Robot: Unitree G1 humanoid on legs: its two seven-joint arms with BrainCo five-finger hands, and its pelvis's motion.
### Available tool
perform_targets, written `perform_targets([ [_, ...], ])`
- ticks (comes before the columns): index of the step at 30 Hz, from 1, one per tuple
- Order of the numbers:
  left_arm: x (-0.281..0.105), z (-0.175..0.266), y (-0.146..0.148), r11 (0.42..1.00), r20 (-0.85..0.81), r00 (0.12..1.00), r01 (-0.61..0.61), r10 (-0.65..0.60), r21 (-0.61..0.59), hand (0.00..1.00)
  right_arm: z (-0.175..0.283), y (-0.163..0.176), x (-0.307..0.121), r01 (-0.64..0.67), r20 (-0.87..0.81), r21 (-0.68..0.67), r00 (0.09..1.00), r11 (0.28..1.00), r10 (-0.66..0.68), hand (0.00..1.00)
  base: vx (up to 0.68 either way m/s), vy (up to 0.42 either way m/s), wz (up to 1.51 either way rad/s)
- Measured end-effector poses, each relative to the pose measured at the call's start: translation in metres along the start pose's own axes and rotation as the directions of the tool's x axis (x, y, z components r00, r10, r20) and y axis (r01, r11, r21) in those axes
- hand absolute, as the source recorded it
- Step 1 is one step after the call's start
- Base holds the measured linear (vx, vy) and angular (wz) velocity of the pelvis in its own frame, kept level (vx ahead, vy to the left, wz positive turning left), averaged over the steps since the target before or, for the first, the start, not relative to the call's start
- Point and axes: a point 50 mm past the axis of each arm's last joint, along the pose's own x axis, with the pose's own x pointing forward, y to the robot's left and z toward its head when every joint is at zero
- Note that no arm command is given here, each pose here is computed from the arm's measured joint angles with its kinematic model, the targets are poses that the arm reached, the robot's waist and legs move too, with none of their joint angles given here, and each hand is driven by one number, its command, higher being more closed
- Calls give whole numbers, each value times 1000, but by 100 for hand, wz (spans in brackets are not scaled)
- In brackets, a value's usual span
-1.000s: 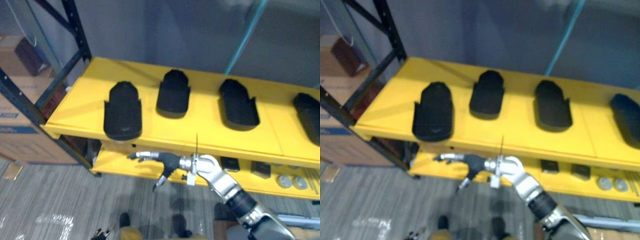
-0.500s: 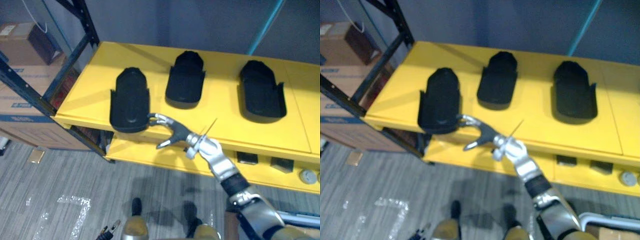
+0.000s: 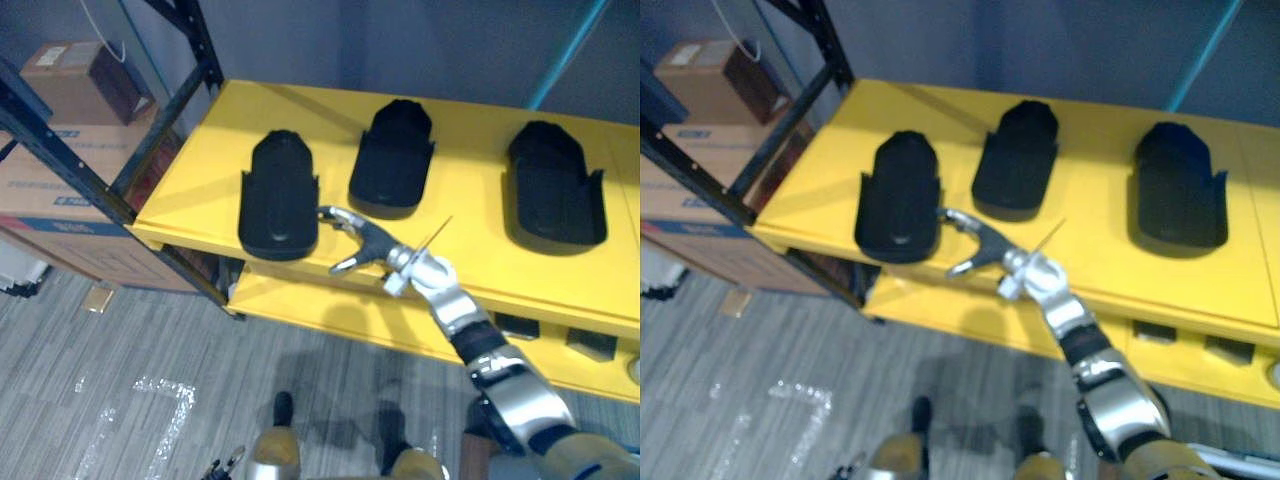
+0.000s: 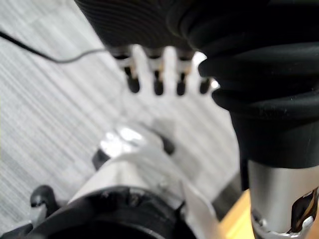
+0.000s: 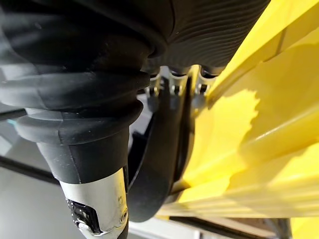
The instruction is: Walk over and take plastic housings, then place them on the shelf
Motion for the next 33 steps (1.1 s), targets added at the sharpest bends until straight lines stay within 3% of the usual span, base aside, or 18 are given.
perform_targets([
  [11,0,6,-4,1000,27,1000,15,-15,1,0,6,15,10,-50,26,50,998,997,49,0,3,-1,1],
  [17,0,2,-10,1000,19,999,27,-27,-8,0,5,22,18,28,-8,107,1000,994,-28,0,0,0,0],
  [21,0,1,-10,1000,17,1000,26,-26,-9,0,-1,21,20,147,-64,97,988,984,-141,0,-1,-2,1],
  [23,0,1,-10,1000,17,1000,22,-22,-10,0,-7,15,18,262,-101,118,963,958,-251,0,0,0,0],
  [28,0,1,-11,1000,31,1000,1,-1,-15,0,-24,-17,-3,618,-201,127,782,776,-590,0,-8,5,-1],
  [33,-1,1,-12,1000,47,999,-2,2,-10,0,-3,-52,-21,784,-61,58,620,618,-782,0,-23,-1,-3],
])
